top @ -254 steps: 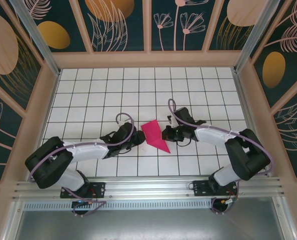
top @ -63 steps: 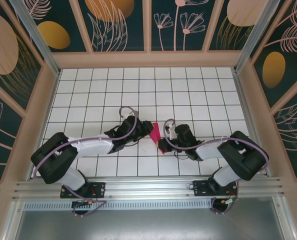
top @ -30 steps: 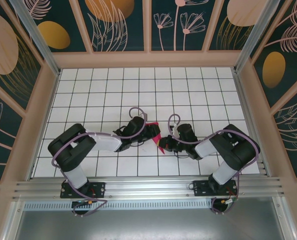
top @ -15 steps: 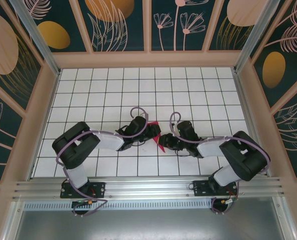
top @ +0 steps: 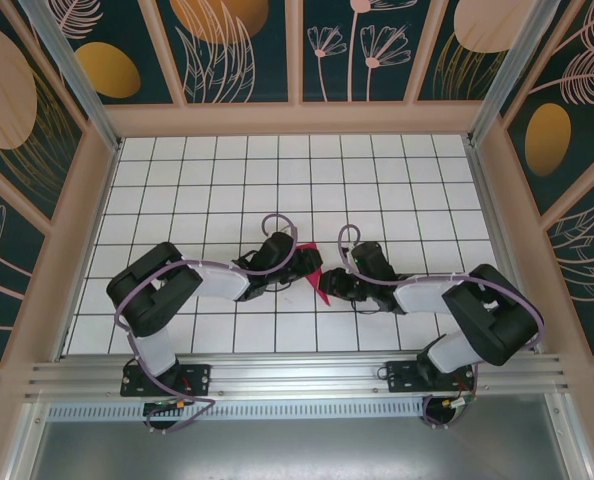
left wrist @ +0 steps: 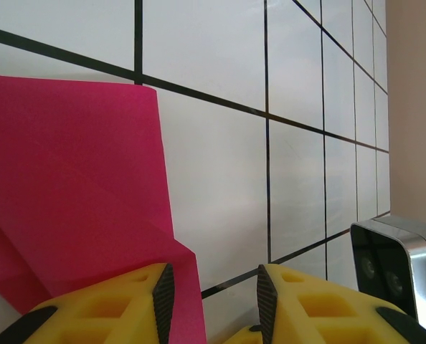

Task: Fold a paper plane with a square sheet of paper (pick it up from the middle)
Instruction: Fold the wing for the fifth time at the center of the table.

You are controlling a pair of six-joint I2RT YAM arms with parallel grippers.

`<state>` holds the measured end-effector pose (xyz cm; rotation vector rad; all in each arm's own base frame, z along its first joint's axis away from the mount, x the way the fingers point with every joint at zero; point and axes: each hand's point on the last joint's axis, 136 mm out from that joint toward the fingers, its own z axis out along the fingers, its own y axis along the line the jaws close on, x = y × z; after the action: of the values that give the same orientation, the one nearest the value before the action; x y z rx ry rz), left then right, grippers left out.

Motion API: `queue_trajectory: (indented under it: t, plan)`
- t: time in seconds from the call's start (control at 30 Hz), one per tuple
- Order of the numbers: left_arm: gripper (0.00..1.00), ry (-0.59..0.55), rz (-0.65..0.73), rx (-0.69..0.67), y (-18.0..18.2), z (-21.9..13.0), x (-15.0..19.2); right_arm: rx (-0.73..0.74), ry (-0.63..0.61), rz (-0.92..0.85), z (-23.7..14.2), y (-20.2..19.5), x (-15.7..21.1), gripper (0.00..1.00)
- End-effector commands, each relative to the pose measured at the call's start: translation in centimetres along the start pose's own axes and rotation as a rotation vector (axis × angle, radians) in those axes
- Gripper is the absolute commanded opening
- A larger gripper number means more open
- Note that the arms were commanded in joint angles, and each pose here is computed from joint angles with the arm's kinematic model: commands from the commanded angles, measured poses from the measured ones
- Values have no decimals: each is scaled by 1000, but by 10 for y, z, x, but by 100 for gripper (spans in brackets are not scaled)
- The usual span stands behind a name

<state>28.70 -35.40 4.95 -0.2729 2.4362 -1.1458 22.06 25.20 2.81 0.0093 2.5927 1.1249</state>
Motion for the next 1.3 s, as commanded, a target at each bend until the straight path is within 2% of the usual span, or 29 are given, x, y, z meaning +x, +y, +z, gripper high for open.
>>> queue_trajectory:
  t: [0.0,0.17,0.27,0.33,0.43,0.7,0.93,1.0,1.07,1.17,1.23,1.27]
  plan:
    - [38,-7,18,15,-4,5,-4,15,15,-40,4,2,-2,32]
    - [37,-3,15,6,-2,7,-3,91,12,-20,5,-11,-3,23]
    - [37,4,14,5,0,8,-2,113,12,-7,6,-16,-2,21]
    - [37,10,15,7,-1,9,0,110,0,-2,5,-16,-2,15]
    - [37,12,15,4,1,10,1,117,19,2,6,-18,1,19]
    - [37,21,21,6,2,15,2,169,26,39,9,-32,5,11]
    - [37,50,9,-33,16,21,10,207,26,17,7,-33,3,14]
    - [37,56,5,-33,17,21,11,227,-20,13,-1,-30,-6,15]
    - [36,61,6,-37,20,20,13,190,-69,6,-12,-18,-16,20]
    - [36,61,6,-35,19,19,13,133,-106,1,-23,-2,-27,21]
    - [36,62,9,-39,20,20,13,88,-103,-2,-25,8,-27,19]
    - [36,64,9,-37,20,20,13,60,-92,-3,-24,13,-26,14]
